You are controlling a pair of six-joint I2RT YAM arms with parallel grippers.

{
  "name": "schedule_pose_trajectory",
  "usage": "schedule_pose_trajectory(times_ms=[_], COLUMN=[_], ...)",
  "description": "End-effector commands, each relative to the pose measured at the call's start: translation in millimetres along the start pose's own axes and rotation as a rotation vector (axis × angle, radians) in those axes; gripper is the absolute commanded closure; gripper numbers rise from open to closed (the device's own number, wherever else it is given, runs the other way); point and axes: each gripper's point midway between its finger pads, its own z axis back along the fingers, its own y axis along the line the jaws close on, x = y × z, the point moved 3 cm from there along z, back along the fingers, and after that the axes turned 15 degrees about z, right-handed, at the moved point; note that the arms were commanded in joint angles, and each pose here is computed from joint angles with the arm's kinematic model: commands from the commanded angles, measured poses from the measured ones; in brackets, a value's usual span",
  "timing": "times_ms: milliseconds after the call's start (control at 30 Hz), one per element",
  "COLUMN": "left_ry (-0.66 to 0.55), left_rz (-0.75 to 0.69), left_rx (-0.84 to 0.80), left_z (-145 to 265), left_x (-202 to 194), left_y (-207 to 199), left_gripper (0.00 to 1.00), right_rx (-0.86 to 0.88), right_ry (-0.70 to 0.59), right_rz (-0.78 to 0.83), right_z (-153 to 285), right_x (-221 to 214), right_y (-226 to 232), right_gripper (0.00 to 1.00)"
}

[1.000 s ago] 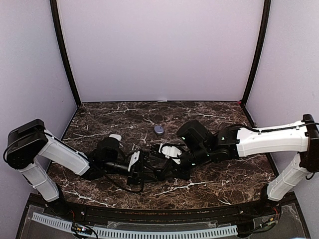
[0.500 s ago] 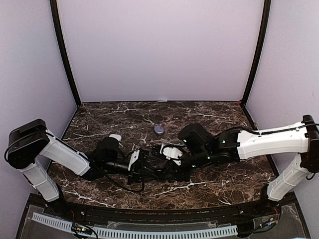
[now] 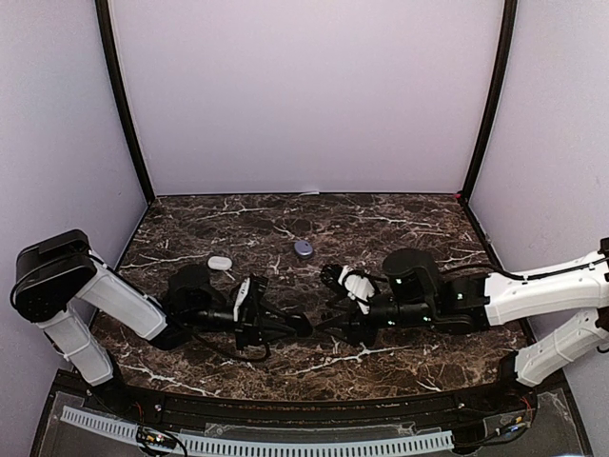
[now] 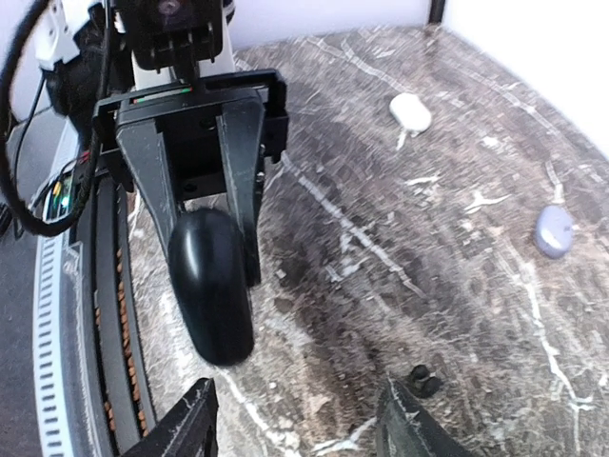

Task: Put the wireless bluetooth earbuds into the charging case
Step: Open the charging case.

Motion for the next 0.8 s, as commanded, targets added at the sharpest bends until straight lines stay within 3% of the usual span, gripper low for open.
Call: schedule_pose_trajectory(times_ms=[0, 200, 300, 533, 767], left_ry=[-0.097, -0.200, -0.220, -0.279, -0.305], left_rz=[0.041, 0.068, 0.077, 0.048, -0.008], left_rx=[-0.053, 0.033, 0.088, 0.198, 0.213], left_z=[16, 26, 26, 32, 41], left_x=[21, 37, 42, 47, 21], left_y=[-4, 12, 21, 34, 34], left_gripper=[0.78, 0.78, 0.78, 0.78, 0.78], right_rx=[-0.172, -0.332, -0.317, -0.314, -0.274], right_ry=[-0.184, -0.231, -0.263, -0.262, -0.342], right_rz=[-0.032, 0.008, 0.142, 0.149, 0.181], right_z=[21, 31, 27, 12, 6], right_x=[23, 22, 28, 23, -5], right_y=[-21, -40, -36, -47, -33], right_gripper=[0.42, 0.37, 0.34, 0.32, 0.29])
